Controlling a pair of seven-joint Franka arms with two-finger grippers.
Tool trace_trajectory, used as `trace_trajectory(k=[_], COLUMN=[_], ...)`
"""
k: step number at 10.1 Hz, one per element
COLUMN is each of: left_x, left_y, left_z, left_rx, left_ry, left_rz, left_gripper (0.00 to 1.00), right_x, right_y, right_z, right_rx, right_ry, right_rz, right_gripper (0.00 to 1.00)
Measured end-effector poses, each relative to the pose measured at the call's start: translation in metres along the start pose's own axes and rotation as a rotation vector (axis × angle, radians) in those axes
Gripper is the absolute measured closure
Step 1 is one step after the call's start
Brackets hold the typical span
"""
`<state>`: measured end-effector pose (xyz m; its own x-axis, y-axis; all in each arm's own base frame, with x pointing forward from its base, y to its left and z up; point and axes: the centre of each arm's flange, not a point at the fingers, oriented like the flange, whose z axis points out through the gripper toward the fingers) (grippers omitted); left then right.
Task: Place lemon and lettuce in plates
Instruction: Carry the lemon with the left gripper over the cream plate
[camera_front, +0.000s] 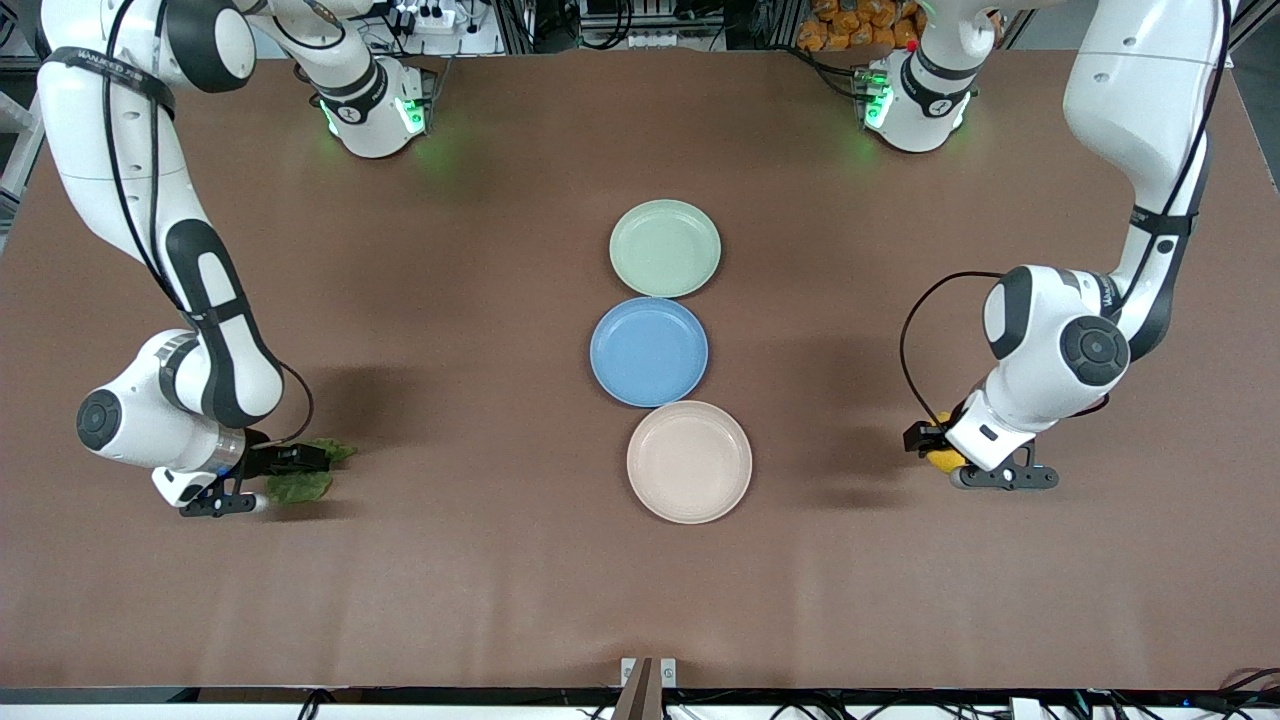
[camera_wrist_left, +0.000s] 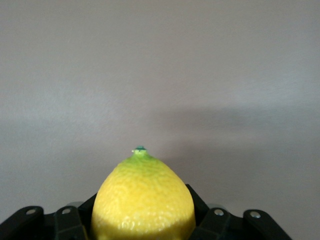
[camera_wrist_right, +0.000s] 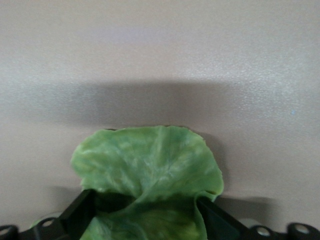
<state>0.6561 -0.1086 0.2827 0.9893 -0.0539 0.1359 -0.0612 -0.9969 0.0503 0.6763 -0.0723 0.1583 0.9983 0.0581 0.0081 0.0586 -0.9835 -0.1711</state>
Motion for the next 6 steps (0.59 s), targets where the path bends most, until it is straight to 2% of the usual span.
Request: trace_trajectory(k=[5, 6], left_x=[-0.004, -0.005], left_y=[0.102, 0.126], left_z=[-0.029, -0.036], left_rx=[-0.035, -0.054], left_ry=[0.039, 0.051], left_rz=[0.032, 0.025], left_gripper=[0.41, 0.41], right_x=[0.003, 0.003], right_y=[-0.006, -0.007], right_z=[-0.018, -0.023], right_rx=[0.001, 0.0], right_ry=[0.005, 0.001], right_rz=[-0.013, -0.018], right_gripper=[0.93, 0.96])
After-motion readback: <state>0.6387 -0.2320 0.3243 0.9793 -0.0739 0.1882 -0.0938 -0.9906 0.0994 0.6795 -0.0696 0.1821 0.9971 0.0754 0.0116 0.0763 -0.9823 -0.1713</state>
